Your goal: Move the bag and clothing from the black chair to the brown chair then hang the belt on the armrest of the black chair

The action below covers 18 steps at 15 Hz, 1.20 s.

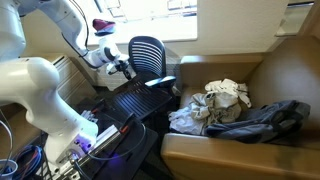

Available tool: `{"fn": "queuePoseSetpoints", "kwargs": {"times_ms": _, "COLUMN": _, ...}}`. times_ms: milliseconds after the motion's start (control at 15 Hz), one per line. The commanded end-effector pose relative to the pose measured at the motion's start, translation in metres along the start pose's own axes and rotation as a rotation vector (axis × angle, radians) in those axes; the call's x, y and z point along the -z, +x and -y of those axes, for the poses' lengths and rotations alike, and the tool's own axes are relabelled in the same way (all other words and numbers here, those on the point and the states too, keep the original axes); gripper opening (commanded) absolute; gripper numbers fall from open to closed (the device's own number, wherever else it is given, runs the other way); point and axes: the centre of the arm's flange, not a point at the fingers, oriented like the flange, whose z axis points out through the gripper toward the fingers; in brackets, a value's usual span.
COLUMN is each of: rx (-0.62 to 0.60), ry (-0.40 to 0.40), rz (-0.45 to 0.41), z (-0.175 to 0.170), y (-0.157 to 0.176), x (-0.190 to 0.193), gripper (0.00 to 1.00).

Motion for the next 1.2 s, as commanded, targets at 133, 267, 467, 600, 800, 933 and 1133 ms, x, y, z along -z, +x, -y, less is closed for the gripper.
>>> {"fn": "queuePoseSetpoints", "kwargs": {"times_ms": 133, "rx": -0.178, "ry": 0.117, "rz": -0.179, "z": -0.051, "y": 0.020, "x": 0.128, "gripper": 0.01}}
{"fn": "queuePoseSetpoints", "kwargs": {"times_ms": 267, "rx": -0.101, "ry": 0.088, "rz": -0.155, "z": -0.054, "y": 0.015, "x": 0.160, "gripper": 0.01}}
{"fn": "queuePoseSetpoints", "kwargs": {"times_ms": 467, "rx": 0.051, "ry": 0.136, "rz": -0.032, "z": -0.015, "y": -0.050, "x": 0.115, "gripper": 0.01}}
{"fn": "queuePoseSetpoints", "kwargs": {"times_ms": 600, "rx": 0.113, "ry": 0.231, "rz": -0.001, "z": 0.003, "y": -0.111, "x": 0.142, "gripper": 0.01}}
{"fn": "queuePoseSetpoints", "kwargs": {"times_ms": 800, "rx": 0.223, "ry": 0.389, "rz": -0.015, "z": 0.038, "y": -0.123, "x": 0.073, "gripper": 0.01}}
{"fn": "queuePoseSetpoints", "kwargs": {"times_ms": 933, "rx": 0.256, "ry": 0.250, "rz": -0.108, "z": -0.033, "y": -0.177, "x": 0.154, "gripper": 0.01}}
{"fn": "queuePoseSetpoints", "kwargs": {"times_ms": 1133, "rx": 0.228, "ry": 0.067, "rz": -0.067, "z": 0.070, "y": -0.122, "x": 0.153, "gripper": 0.01}}
